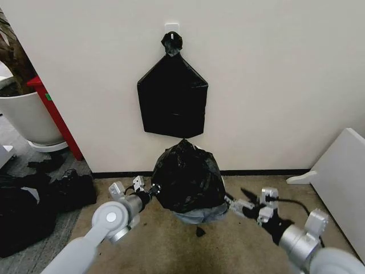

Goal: Place the garbage bag over the trash bin.

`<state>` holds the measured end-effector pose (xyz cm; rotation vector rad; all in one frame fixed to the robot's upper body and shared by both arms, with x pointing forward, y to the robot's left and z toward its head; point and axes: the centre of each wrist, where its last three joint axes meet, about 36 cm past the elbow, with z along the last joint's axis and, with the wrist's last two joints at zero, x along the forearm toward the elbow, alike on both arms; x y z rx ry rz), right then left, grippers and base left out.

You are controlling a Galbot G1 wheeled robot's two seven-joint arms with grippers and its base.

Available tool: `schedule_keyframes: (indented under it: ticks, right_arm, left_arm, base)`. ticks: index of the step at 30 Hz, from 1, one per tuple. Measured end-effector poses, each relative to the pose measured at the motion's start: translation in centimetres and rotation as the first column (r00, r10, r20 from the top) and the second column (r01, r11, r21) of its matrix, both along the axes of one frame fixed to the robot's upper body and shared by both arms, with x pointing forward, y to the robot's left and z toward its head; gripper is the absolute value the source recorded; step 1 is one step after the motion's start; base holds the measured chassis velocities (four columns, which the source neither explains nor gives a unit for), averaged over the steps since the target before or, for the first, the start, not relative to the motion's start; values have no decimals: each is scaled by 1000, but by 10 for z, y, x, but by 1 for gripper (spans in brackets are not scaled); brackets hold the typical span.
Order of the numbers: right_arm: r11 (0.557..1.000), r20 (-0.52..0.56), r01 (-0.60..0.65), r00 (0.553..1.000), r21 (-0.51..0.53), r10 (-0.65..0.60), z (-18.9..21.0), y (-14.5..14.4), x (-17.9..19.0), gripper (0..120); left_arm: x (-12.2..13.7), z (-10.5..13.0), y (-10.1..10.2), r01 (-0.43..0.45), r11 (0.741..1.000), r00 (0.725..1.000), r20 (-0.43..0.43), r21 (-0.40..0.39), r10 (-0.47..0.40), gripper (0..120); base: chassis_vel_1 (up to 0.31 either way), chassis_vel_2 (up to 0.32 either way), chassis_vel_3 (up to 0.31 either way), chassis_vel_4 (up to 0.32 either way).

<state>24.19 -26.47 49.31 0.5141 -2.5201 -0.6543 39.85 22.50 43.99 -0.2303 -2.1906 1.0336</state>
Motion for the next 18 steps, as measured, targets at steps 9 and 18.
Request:
schedule_keyframes:
  ticks: [9, 18]
  right_arm:
    - [999, -89, 40, 995, -1, -40, -31, 3, 3, 100]
    - [995, -131, 85, 987, -49, -90, -80, -36, 16, 100]
  left_arm:
    - [1, 9, -1, 9, 1000, 1000, 1, -20, -9, 0]
    - [0, 16, -1, 16, 999, 1000, -12, -36, -16, 0]
  base:
    - [0, 0, 0, 0]
    - [0, 0, 0, 0]
